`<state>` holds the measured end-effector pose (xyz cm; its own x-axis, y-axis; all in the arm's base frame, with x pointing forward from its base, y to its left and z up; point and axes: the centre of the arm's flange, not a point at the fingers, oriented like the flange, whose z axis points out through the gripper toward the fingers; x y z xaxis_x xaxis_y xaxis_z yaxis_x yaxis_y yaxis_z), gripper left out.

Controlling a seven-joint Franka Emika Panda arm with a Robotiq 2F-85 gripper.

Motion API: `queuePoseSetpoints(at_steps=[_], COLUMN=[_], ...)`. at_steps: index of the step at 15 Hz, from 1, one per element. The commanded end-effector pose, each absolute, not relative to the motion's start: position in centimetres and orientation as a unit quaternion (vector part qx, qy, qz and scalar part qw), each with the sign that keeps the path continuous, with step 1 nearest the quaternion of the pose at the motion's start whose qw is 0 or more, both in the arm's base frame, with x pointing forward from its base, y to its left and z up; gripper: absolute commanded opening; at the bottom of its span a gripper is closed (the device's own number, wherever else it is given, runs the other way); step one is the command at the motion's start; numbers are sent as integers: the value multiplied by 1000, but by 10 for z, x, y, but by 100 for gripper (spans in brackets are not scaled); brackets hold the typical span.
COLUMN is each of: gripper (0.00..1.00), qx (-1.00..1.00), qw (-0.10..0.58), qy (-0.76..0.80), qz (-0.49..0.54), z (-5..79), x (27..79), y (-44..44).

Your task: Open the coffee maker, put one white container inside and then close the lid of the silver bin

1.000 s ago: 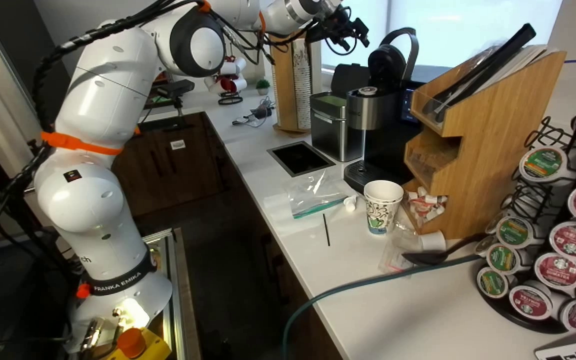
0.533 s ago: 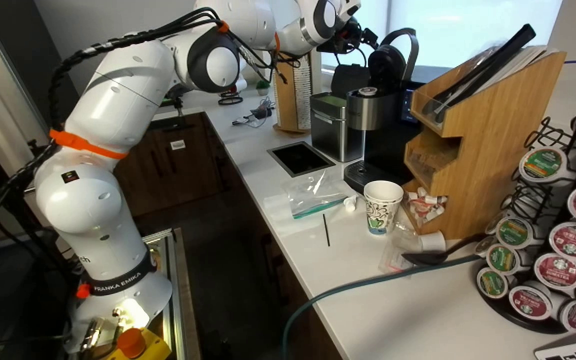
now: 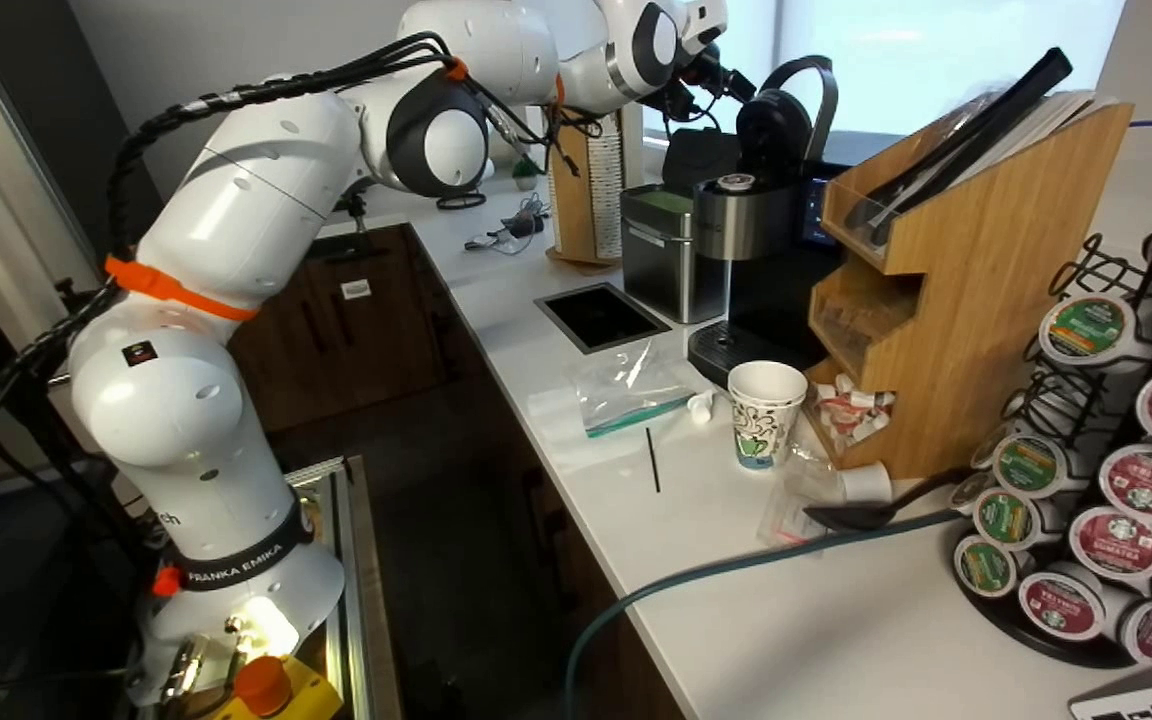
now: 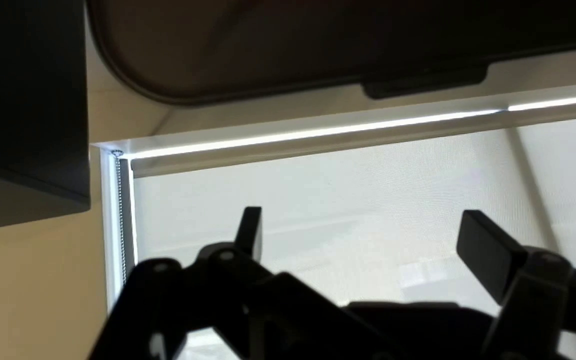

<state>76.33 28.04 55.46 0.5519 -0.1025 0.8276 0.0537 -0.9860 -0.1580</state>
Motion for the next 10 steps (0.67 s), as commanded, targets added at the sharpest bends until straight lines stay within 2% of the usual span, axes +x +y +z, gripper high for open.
queuePoseSetpoints(at_steps=[1,10], gripper=[100,100], qx=[-892,-922], qw=[91,83], qy=[57,114], qz=[-440,-359], z=[556,545], x=[778,778], y=[285,277])
